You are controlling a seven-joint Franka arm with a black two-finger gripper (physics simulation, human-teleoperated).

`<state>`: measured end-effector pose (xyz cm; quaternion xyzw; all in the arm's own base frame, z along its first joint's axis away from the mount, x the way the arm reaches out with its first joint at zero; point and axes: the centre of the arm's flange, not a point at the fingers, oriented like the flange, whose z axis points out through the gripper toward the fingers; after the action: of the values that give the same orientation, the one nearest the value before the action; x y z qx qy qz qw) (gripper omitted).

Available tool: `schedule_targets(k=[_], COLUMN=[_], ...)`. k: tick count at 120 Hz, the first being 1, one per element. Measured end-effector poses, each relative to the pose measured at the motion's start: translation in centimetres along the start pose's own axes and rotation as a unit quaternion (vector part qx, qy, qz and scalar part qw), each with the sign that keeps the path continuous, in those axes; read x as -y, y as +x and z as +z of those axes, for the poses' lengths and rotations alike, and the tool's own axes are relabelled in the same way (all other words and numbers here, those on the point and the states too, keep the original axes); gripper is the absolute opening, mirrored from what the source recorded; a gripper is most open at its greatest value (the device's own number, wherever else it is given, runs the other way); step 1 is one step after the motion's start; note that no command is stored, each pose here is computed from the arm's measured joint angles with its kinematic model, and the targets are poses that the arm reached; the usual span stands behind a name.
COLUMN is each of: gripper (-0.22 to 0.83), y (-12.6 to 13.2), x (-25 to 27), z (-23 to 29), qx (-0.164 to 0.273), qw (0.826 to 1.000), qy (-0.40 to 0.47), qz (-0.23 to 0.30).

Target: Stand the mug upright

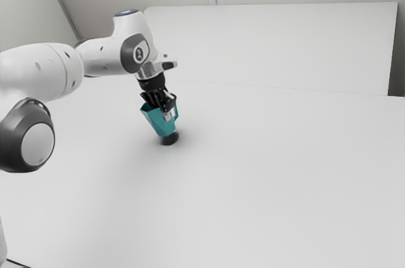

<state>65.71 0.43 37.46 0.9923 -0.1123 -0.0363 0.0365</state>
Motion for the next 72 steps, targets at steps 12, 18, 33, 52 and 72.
schedule_targets(k=[12,18,33,52,72], gripper=[-0.15,-0.15,-0.15,-0.15,-0.15], y=[0.2,0.3,0.5,0.8,1.0], x=[-0.7,-1.0,-1.9,-2.5,-2.7], z=[0.4,0.5,0.6,1.4,2.3], qx=[0.006,0.007,0.011,0.015,0.022], qw=[1.000,1.000,0.999,0.998,0.997], qy=[0.012,0.018,0.035,0.048,0.063], qz=[-0.004,-0.006,-0.010,-0.022,-0.034])
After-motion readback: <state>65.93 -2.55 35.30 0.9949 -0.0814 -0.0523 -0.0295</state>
